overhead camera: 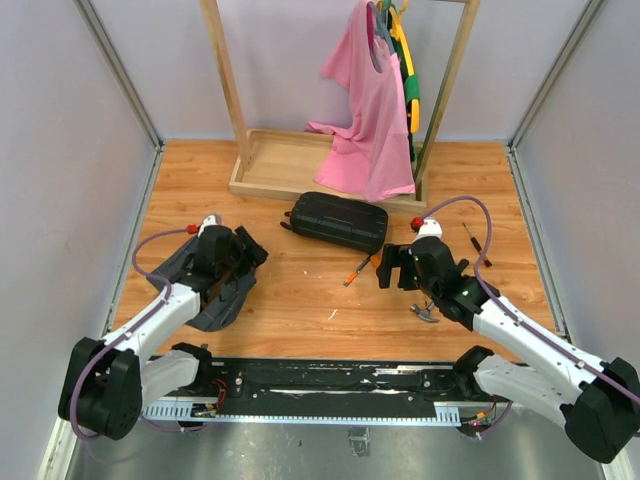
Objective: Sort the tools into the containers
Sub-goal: Move the distractor to the center of the board.
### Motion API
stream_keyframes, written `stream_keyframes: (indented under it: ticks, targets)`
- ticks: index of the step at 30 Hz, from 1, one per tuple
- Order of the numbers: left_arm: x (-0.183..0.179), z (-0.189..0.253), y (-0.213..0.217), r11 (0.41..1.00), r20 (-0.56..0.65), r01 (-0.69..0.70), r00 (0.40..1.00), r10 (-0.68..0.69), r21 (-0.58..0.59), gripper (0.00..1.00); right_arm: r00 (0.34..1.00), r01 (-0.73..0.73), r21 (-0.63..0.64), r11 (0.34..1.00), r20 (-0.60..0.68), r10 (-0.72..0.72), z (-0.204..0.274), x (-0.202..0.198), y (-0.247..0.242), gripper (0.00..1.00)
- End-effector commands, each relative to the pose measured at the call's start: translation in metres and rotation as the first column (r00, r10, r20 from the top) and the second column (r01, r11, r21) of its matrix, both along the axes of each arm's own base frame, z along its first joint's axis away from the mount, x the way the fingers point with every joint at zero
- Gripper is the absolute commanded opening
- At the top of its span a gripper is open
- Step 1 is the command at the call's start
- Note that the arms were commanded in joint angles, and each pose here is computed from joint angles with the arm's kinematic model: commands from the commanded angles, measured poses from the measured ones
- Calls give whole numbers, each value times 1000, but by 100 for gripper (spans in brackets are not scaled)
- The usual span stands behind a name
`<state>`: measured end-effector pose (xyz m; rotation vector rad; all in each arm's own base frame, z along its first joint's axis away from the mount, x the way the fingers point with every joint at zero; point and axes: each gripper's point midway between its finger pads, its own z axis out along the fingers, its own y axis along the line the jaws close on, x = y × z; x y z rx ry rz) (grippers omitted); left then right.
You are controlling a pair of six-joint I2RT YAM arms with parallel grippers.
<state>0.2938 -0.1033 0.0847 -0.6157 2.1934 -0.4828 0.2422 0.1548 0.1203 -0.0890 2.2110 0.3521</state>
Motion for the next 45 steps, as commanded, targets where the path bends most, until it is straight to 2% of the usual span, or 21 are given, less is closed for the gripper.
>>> stream_keyframes:
  ticks: [1, 5, 8, 12, 15, 20, 24, 29, 35, 40, 45]
  targets:
    - [-18, -15, 9, 998, -48, -59, 997, 58, -3, 82, 1000, 9, 33, 999, 13, -10, 8, 9, 3, 98]
    - [-29, -32, 10, 998, -99, -67, 993, 65, -14, 82, 1000, 3, 38, 999, -5, -3, 3, 7, 5, 98]
    - [-33, -47, 23, 991, -149, -130, 980, 133, 29, 83, 1000, 4, 45, 999, -11, -4, 1, 5, 4, 98]
    - [-27, -57, 43, 979, -184, -202, 962, 202, 16, 83, 1000, 4, 52, 999, -16, -3, -2, 2, 4, 98]
    - [-16, -54, 68, 958, -164, -286, 944, 286, 20, 83, 1000, -2, 56, 998, -20, 3, -2, 1, 5, 98]
    - [-2, -45, 109, 900, -117, -420, 894, 433, 120, 84, 1000, -10, 58, 998, -23, 11, -1, -1, 6, 98]
    - [11, -34, 130, 872, -85, -468, 872, 482, 146, 85, 1000, -17, 52, 998, -11, 18, 4, 0, 5, 98]
    - [40, 11, 115, 928, 31, -362, 932, 361, 84, 93, 1000, -3, 18, 1000, 31, 3, 18, 7, -1, 98]
    - [53, 58, 93, 970, 156, -244, 958, 240, 9, 97, 997, 33, -2, 999, 68, -33, 37, 24, -8, 98]
    - [53, 76, 66, 989, 206, -147, 967, 147, -11, 99, 993, 96, 15, 995, 73, -97, 48, 45, -22, 98]
    - [52, 84, 21, 999, 241, -32, 970, 33, -5, 99, 986, 148, 81, 986, 66, -153, 59, 67, -36, 98]
